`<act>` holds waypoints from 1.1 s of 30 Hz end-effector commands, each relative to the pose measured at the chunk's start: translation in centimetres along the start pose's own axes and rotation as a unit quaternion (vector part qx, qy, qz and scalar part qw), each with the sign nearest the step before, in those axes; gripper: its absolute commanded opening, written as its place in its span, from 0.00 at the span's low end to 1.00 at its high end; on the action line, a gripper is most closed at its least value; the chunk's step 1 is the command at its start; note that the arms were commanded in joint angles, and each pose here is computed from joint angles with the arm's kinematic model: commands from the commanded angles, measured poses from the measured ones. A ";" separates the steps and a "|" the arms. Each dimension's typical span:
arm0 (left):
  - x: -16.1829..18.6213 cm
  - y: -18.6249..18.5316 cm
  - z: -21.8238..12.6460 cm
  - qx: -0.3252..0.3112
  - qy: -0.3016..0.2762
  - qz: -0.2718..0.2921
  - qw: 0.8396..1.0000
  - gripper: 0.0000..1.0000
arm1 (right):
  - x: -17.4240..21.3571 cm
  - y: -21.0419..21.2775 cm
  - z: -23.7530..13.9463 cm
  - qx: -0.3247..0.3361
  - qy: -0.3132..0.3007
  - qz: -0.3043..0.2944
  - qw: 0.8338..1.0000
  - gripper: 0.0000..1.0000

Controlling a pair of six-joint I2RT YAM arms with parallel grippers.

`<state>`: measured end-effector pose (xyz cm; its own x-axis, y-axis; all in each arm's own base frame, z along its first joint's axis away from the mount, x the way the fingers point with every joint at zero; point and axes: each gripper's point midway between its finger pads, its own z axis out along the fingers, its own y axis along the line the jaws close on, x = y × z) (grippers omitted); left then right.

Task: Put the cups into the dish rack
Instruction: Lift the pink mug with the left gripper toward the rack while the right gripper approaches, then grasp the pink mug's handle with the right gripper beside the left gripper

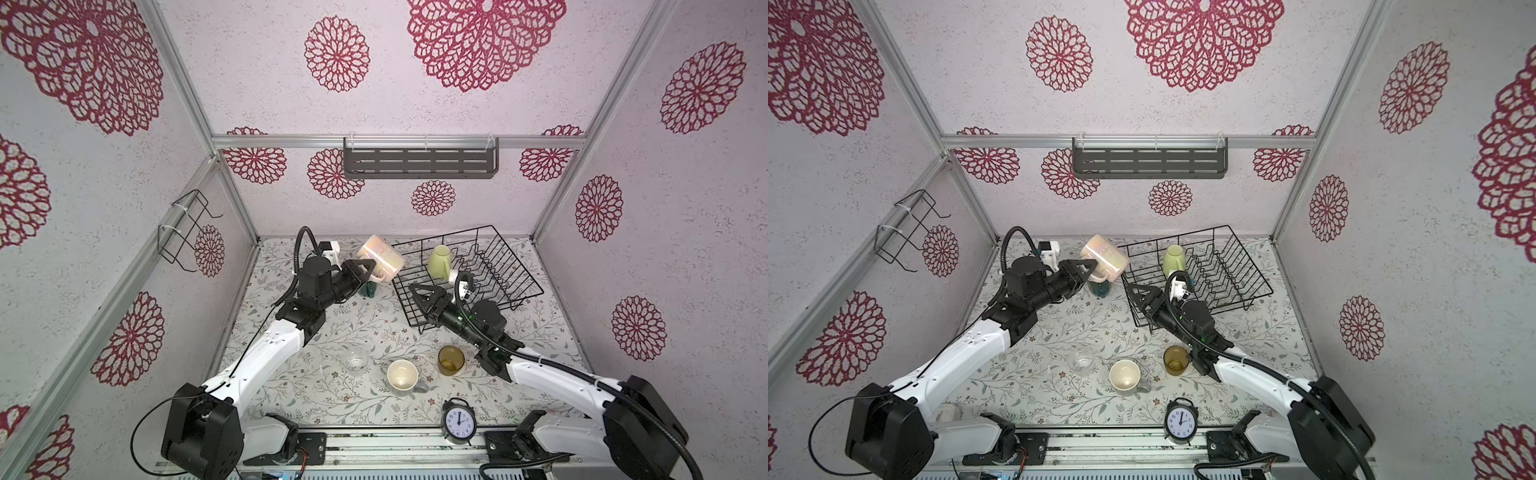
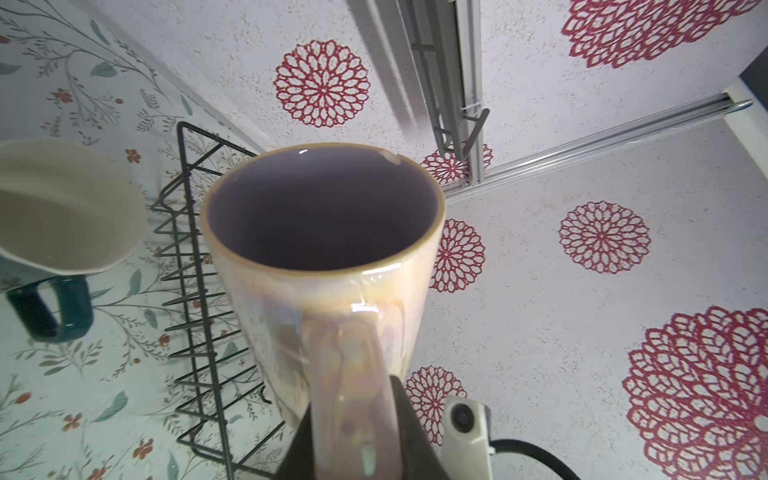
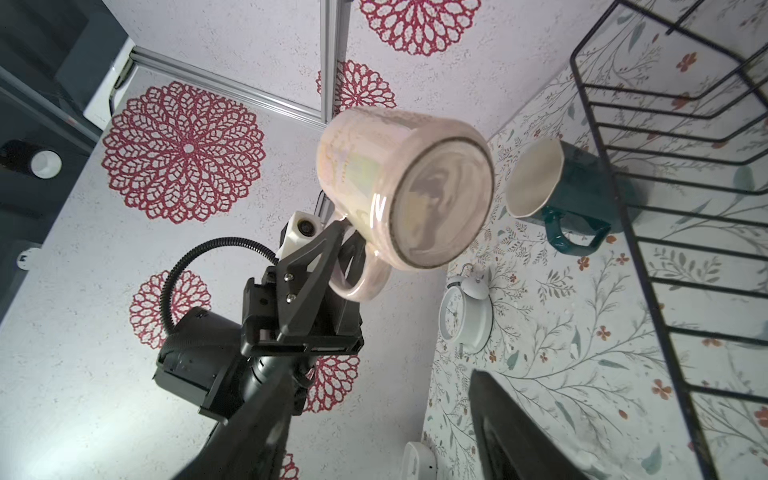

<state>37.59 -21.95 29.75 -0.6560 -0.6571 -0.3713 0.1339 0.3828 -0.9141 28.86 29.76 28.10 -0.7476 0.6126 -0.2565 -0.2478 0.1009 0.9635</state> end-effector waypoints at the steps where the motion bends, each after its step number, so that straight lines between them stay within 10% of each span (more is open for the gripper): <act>1: -1.8 -6.1 -0.8 0.111 -0.041 0.011 0.993 0.00 | -1.2 5.7 0.1 -0.132 -0.029 0.035 0.990 0.67; 33: 3.2 -8.1 1.4 0.162 -0.023 -0.012 0.986 0.00 | -2.3 4.8 2.6 -0.153 -0.071 0.131 0.977 0.48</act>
<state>36.30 -27.65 32.49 -0.6498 -0.6840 -0.3315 0.2587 0.2110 -0.9426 30.41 32.60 30.95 -0.7641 0.6450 -0.0106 -0.1924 -0.2122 0.9581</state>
